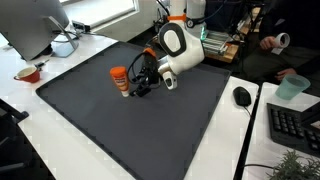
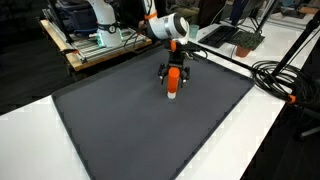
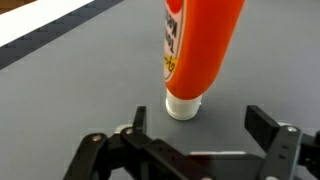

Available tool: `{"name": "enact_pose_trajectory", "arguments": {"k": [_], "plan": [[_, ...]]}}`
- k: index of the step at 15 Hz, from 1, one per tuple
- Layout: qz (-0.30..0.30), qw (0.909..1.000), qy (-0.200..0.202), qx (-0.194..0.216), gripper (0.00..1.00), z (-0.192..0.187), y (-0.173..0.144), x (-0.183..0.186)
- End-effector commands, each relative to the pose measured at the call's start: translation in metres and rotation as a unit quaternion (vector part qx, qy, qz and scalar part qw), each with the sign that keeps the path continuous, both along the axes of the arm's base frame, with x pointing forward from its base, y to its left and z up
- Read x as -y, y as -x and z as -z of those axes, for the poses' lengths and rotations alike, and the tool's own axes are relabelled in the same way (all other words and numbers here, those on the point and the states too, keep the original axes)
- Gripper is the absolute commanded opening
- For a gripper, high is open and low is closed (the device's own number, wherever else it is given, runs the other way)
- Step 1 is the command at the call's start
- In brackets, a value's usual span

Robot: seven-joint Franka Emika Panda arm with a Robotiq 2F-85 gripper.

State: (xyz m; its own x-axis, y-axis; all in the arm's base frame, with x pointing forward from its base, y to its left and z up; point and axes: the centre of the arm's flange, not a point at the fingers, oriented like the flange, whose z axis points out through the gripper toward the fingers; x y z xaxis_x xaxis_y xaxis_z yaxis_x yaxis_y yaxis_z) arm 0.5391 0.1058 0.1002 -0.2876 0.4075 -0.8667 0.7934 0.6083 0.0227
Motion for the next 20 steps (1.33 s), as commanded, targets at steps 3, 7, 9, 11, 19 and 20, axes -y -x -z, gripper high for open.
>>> {"name": "enact_pose_trajectory", "arguments": {"k": [3, 7, 9, 11, 19, 20], "plan": [[-0.001, 0.9998, 0.020, 0.002, 1.00, 0.008, -0.017, 0.003], [0.003, 0.9997, 0.025, 0.002, 1.00, 0.014, -0.024, 0.006], [0.006, 0.9996, 0.027, 0.006, 1.00, 0.016, -0.027, 0.009], [0.008, 0.9995, 0.030, 0.006, 0.99, 0.018, -0.029, 0.011], [0.006, 0.9992, 0.038, -0.004, 0.81, 0.029, -0.033, 0.010], [0.005, 0.9992, 0.039, -0.006, 0.81, 0.030, -0.033, 0.010]]}}
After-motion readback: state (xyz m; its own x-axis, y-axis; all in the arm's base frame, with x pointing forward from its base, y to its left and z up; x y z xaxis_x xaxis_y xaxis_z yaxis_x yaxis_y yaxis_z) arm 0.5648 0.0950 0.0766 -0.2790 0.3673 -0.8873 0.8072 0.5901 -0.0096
